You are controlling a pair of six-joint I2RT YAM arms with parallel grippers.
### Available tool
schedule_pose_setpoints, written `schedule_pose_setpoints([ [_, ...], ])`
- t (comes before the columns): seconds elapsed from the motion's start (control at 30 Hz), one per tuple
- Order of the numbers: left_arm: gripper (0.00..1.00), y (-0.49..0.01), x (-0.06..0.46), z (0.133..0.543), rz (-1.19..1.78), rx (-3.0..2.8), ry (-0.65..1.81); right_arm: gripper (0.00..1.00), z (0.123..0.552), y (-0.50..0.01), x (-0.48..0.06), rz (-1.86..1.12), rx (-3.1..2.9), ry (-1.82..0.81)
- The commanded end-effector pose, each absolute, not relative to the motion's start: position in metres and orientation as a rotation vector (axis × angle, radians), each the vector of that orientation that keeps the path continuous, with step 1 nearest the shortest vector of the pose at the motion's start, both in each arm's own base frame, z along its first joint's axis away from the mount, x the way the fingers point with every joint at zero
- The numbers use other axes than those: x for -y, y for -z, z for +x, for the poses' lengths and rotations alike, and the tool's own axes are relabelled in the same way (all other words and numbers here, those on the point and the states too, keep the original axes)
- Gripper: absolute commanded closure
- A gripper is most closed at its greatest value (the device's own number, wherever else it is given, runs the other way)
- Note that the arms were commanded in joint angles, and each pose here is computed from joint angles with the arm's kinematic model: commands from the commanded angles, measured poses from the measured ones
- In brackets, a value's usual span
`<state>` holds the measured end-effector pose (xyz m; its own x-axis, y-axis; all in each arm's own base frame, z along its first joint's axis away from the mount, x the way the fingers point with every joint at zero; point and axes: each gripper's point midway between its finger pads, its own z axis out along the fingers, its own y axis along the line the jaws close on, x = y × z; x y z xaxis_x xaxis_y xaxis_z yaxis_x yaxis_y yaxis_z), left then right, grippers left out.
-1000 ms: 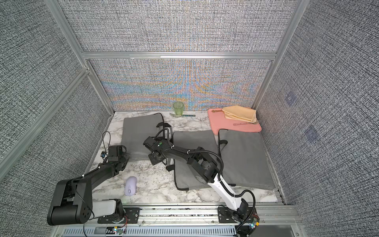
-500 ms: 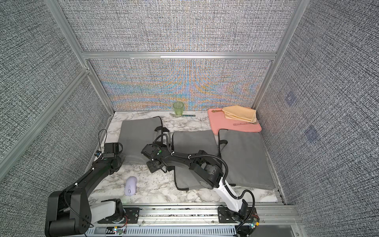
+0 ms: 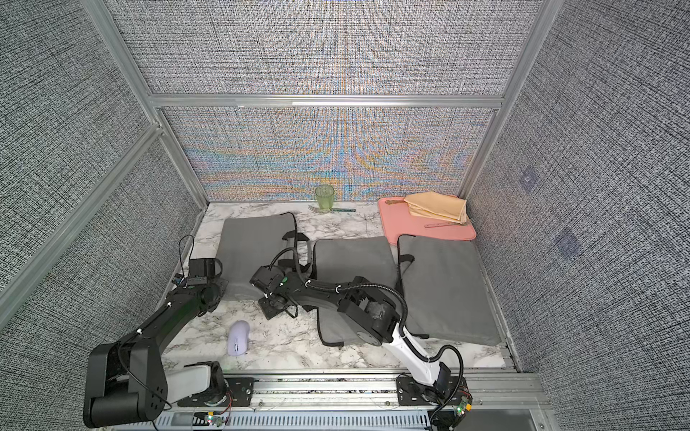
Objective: Put the mouse into the laptop bag
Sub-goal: Unzip the zipper on the zippered laptop bag.
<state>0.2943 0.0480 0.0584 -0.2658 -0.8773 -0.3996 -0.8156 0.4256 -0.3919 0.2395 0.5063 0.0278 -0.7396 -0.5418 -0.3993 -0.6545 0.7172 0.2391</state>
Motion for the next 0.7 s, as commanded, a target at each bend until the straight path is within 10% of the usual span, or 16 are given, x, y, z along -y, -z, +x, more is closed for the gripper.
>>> schedule_pose_setpoints([
  [0.0, 1.00, -0.060, -0.030, 0.301, -1.427, -2.143, 0.281, 1.00, 0.227, -0.039, -0.529, -0.961, -2.607, -0.666],
  [0.2, 0.97, -0.065, -0.048, 0.306, -1.363, -2.101, 0.181, 0.99, 0.218, -0.053, -0.537, -0.990, -2.575, -0.752],
  [0.37, 0.05, -0.095, -0.050, 0.315, -1.310, -2.169, 0.129, 0.76, 0.194, -0.072, -0.555, -1.079, -2.515, -0.838],
  [0.53, 0.01, -0.113, -0.050, 0.319, -1.258, -2.180, 0.122, 0.23, 0.191, -0.088, -0.541, -1.037, -2.489, -0.723],
  [0.67, 0.01, -0.130, -0.056, 0.305, -1.264, -2.167, 0.078, 0.01, 0.173, -0.088, -0.536, -0.993, -2.516, -0.662],
])
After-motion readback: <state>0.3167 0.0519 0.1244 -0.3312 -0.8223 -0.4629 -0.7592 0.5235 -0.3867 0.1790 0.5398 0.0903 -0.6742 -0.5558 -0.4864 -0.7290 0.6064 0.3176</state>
